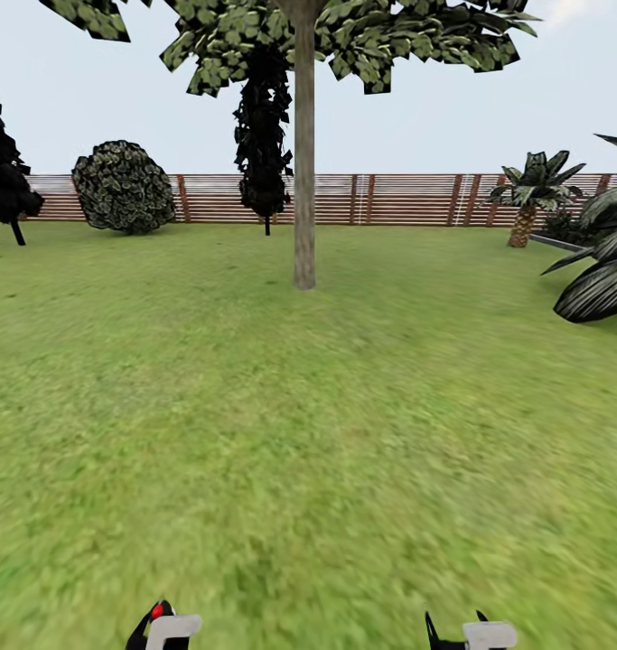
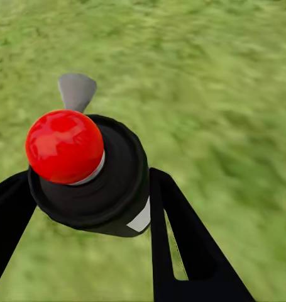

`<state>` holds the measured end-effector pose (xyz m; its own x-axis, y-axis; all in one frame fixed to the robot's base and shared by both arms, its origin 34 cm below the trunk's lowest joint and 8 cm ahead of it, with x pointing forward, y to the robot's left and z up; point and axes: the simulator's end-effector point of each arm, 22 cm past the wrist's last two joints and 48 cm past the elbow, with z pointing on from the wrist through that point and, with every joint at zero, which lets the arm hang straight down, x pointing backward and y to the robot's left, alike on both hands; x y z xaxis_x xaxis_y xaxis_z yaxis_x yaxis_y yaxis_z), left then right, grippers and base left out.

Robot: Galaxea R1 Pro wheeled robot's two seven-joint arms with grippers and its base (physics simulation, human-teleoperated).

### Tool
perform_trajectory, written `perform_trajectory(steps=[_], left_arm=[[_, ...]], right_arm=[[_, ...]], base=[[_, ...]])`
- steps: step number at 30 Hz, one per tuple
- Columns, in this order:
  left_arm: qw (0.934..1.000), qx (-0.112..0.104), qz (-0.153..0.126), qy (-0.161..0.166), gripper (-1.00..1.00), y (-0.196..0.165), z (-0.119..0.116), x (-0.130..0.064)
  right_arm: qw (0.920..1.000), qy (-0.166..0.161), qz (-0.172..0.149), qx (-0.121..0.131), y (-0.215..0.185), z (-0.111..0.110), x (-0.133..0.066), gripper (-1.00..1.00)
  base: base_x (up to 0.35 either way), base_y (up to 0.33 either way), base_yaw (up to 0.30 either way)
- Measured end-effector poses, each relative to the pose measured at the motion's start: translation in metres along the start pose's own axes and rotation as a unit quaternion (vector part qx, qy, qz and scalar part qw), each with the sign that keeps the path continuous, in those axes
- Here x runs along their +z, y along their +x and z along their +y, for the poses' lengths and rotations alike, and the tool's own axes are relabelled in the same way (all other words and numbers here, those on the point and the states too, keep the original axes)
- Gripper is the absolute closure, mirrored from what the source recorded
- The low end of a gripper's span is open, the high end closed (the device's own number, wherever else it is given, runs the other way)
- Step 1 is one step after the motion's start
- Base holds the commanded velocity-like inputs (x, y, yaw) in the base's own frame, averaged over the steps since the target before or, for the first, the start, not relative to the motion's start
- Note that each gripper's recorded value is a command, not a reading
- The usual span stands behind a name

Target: In the garden, pick up the pesticide atomizer on the floor and spray pesticide onto both trees until each tree trunk is fully covered.

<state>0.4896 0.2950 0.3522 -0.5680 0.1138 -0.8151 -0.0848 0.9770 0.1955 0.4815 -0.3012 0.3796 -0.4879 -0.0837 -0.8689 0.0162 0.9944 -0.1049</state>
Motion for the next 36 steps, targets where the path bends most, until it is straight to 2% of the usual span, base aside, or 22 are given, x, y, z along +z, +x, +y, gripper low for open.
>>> perform_trajectory(steps=[36], left_arm=[[1.0, 0.0, 0.0, 0.0, 1.0, 0.0, -0.0001, 0.0]], right_arm=[[1.0, 0.0, 0.0, 0.0, 0.0, 0.0, 0.0, -1.0]], base=[[0.339, 0.0, 0.0]])
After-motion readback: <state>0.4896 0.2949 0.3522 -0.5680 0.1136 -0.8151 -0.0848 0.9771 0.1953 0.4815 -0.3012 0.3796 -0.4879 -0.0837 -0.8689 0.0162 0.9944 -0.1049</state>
